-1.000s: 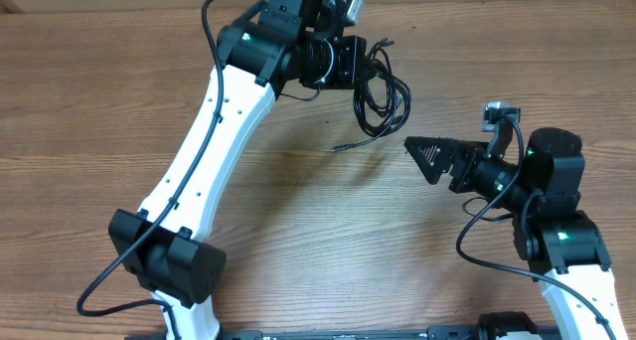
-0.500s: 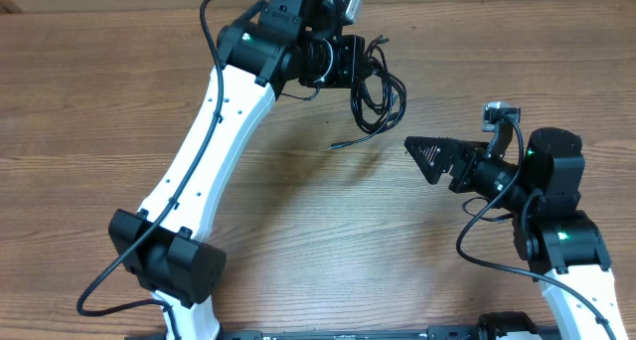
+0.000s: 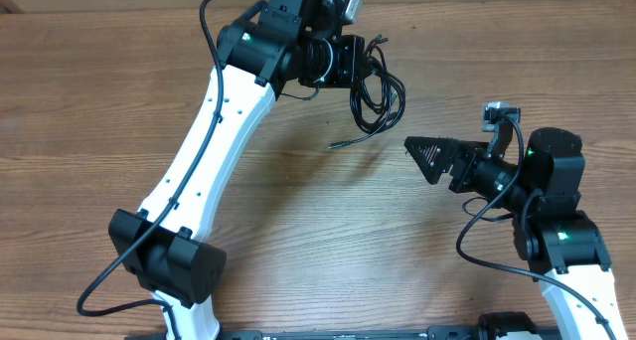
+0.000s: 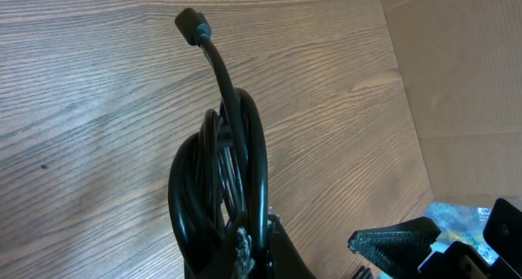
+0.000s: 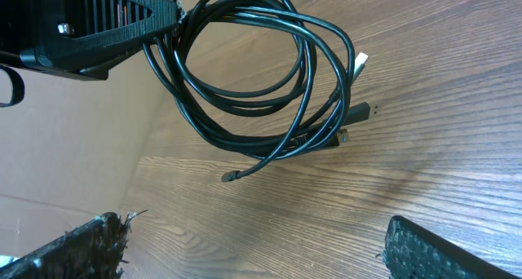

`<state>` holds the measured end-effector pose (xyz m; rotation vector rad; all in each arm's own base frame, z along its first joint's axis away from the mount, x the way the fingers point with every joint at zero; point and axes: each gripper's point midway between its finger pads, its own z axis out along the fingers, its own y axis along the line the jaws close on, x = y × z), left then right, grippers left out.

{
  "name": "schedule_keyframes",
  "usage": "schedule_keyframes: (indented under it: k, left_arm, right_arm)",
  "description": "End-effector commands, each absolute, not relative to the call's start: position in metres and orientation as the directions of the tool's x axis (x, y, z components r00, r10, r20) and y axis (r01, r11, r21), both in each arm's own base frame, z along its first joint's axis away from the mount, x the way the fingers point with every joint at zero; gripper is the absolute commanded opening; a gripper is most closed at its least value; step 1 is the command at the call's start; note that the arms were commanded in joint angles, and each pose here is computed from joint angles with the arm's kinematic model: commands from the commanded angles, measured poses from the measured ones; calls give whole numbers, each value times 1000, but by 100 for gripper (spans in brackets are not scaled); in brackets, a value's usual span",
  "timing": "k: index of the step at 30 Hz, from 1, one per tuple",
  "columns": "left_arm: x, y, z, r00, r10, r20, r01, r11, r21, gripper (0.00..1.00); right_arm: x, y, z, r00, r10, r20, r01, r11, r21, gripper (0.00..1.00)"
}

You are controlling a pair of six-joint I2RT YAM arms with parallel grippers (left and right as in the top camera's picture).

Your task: Untangle cables

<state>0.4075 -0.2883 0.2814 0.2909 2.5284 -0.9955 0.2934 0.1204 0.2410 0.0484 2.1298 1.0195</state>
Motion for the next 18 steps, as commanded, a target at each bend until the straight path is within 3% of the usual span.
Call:
schedule_keyframes:
  k: [1,18]
  left_arm:
    - [410,-290,295,-870,58,-490,381,711,-591,4]
    - [410,-289,293,-859,81,-505,403,716,-570,4]
  right_arm:
    - [296,120,252,-691,338,-639,-292,678,674,100]
    - [296,120,252,-691,338,-639,-292,678,674,100]
